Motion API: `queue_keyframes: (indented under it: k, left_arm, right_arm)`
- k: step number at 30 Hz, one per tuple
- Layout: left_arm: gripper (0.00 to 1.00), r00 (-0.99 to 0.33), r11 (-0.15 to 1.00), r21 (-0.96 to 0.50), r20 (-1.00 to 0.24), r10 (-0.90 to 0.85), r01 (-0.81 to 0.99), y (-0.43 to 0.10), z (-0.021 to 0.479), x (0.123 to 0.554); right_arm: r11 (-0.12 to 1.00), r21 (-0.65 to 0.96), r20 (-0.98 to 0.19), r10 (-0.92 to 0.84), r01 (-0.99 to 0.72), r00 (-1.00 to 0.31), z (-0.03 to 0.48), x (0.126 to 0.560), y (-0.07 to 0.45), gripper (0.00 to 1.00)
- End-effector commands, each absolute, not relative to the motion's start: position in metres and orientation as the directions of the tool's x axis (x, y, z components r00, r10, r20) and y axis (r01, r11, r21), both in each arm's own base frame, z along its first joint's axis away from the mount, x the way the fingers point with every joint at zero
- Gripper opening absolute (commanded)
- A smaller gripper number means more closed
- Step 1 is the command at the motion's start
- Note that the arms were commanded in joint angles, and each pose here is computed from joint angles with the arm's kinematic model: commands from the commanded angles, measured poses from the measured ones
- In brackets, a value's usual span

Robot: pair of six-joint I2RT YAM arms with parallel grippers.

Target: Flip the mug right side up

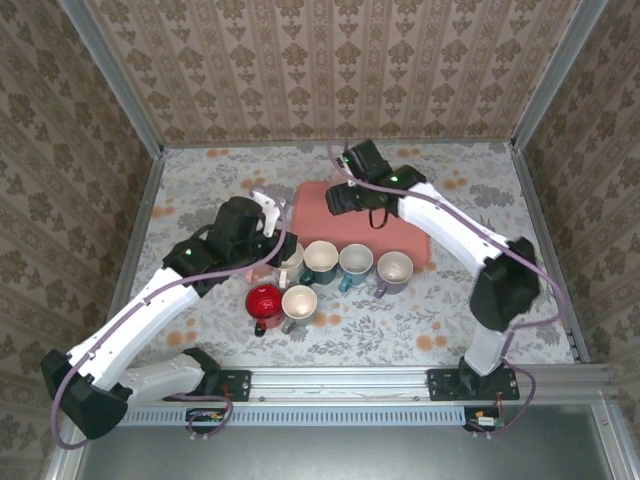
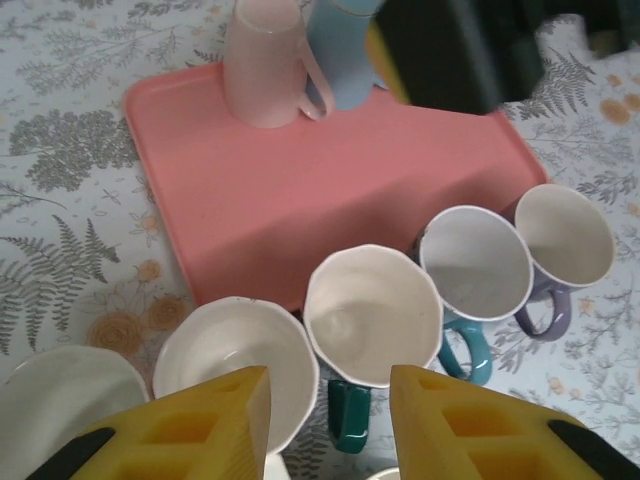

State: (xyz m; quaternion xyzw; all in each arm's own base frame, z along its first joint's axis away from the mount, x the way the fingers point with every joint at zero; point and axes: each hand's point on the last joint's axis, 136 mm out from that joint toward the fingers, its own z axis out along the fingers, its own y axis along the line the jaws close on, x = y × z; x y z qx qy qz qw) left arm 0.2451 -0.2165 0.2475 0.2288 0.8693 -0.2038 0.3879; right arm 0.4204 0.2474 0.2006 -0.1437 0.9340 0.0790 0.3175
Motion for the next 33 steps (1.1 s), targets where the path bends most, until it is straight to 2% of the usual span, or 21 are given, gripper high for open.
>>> queue_keyframes:
  k: [1,8,14,24,33]
  left_arm:
    - [0.39,-0.491,0.831,-0.108,-0.845,0.212,0.546,-0.203,0.266,0.254]
    - [0.41,-0.404,0.855,-0.063,-0.897,0.177,0.514,-0.184,0.285,0.251]
    - [0.41,-0.407,0.847,-0.077,-0.897,0.171,0.526,-0.188,0.286,0.249]
    - [0.41,-0.400,0.843,-0.084,-0.902,0.161,0.531,-0.189,0.288,0.248]
    - [0.41,-0.397,0.849,-0.079,-0.904,0.160,0.522,-0.187,0.287,0.250]
  right_arm:
    - [0.949,-0.099,-0.531,-0.306,-0.300,-0.790,0.181,0.434,0.230,0.73]
    - [0.957,-0.149,-0.473,-0.289,-0.248,-0.832,0.137,0.478,0.235,0.71]
    - [0.963,-0.154,-0.479,-0.267,-0.220,-0.836,0.123,0.498,0.240,0.73]
    - [0.961,-0.179,-0.463,-0.270,-0.209,-0.844,0.099,0.510,0.242,0.73]
    - [0.964,-0.171,-0.437,-0.260,-0.204,-0.861,0.078,0.511,0.241,0.65]
